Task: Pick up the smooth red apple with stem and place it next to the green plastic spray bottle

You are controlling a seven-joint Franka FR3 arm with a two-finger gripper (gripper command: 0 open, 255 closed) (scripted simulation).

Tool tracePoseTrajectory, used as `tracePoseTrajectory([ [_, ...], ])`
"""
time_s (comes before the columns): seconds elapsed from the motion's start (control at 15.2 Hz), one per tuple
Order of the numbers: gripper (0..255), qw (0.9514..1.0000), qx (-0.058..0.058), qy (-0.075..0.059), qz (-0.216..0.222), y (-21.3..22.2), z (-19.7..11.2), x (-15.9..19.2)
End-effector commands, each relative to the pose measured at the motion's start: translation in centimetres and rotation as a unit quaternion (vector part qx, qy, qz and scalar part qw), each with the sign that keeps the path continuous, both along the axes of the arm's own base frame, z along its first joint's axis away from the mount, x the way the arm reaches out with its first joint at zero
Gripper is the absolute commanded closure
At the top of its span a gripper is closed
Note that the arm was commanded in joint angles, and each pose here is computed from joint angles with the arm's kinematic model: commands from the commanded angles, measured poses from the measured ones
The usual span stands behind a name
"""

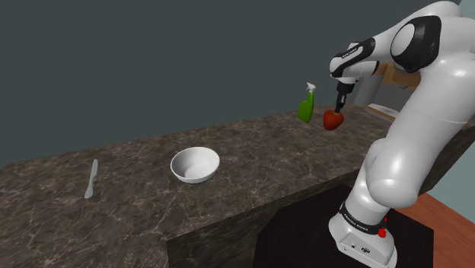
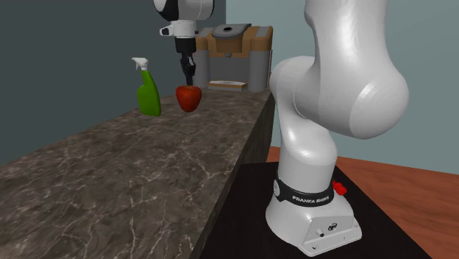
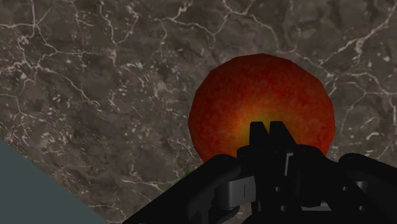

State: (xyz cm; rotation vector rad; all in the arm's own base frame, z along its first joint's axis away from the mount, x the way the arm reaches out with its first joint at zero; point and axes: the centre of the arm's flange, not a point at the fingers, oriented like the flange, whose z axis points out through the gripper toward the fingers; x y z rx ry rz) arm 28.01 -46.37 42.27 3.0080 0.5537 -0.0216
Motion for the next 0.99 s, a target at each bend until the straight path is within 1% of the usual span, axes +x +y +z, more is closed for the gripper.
tracePoseTrajectory([
  [0.0, 255, 1.0, 0.0, 0.0, 0.0, 0.03, -0.99, -0.05],
  [0.53, 255, 1.0, 0.0, 0.0, 0.0, 0.03, -1.33, -0.05],
  [0.59, 0, 1.0, 0.0, 0.0, 0.0, 0.03, -1.33, -0.05],
  [0.92, 0, 1.0, 0.0, 0.0, 0.0, 0.03, -1.33, -0.05],
])
